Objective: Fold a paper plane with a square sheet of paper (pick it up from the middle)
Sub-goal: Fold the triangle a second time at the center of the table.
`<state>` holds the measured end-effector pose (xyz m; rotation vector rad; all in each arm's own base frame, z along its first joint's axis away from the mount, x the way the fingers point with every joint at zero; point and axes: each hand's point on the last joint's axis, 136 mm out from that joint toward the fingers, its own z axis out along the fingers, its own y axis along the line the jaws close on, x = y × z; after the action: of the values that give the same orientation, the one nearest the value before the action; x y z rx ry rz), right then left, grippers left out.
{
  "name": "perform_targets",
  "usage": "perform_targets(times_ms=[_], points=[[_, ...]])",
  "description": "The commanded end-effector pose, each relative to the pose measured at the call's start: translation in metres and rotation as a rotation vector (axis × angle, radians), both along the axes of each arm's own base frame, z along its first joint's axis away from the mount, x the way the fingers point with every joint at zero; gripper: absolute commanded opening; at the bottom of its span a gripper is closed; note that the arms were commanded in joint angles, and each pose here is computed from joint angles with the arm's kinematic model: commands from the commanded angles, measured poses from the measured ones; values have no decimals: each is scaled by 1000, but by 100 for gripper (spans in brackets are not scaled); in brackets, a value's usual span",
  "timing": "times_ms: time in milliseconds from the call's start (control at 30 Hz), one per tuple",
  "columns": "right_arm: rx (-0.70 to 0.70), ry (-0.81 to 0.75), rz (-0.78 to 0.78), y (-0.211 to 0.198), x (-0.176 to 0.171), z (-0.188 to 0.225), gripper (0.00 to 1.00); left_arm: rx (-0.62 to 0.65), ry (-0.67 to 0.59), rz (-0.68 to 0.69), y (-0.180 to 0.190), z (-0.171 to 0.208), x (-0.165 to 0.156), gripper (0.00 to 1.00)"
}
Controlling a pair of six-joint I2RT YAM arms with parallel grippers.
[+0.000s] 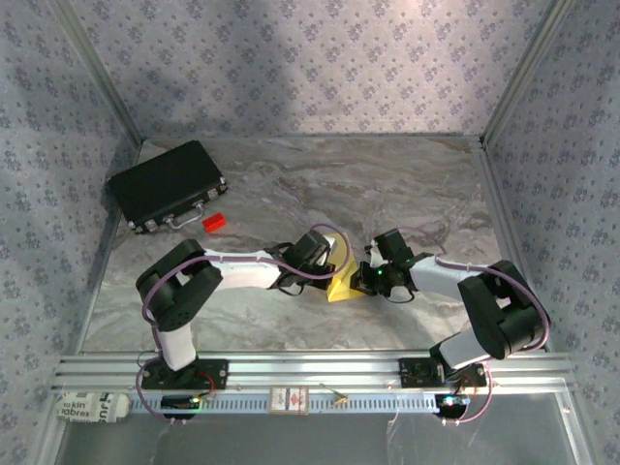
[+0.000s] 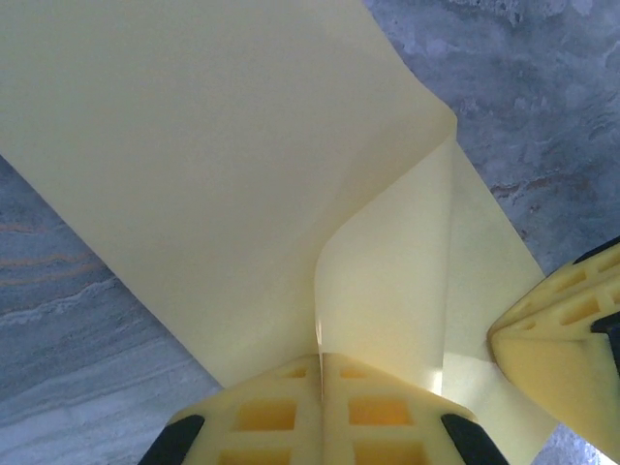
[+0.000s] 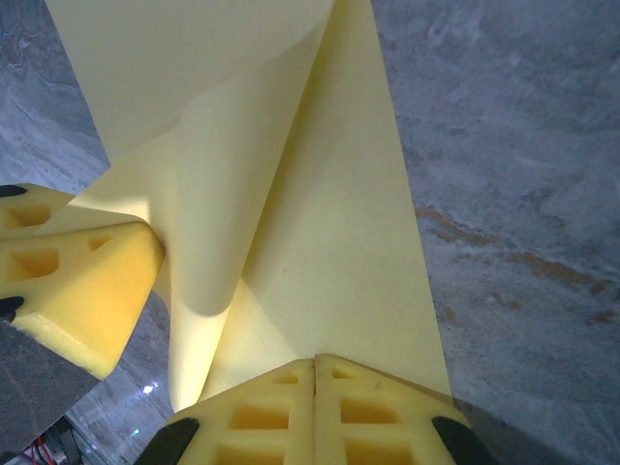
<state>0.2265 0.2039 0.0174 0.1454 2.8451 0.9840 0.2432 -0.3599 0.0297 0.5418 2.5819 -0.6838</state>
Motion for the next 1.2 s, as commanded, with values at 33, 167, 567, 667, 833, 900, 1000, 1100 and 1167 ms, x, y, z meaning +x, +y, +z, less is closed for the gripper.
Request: perform_targets(times_ms=[33,167,567,667,833,900,1000,1100,1167], points=[[-66,49,-8,-13,-8,-14,0,17,-9,-9,0,1,1,1],[-64,49,-6,-13,-8,-13,0,22,2,-7,1,-4,0,1],[-63,50,-7,-13,-8,-13,0,27,39,-22,1,-19,-5,1],[-59,47,-10,-14,-6,-12,1,33,45,-22,3,-21,-6,1],[-22,14,-17,-8,3,-1,1,40,52,-20,6,-24,-9,1],[15,-18,-31,-3,10,11,2,41,54,-19,7,-24,-9,0],[85,-61,-51,5,21,28,1,39,53,-20,7,-24,-9,0],[155,-81,-70,16,28,38,0,38,54,-19,7,-24,-9,0],[182,-93,-81,21,33,42,0,36,54,-20,6,-24,-9,0]])
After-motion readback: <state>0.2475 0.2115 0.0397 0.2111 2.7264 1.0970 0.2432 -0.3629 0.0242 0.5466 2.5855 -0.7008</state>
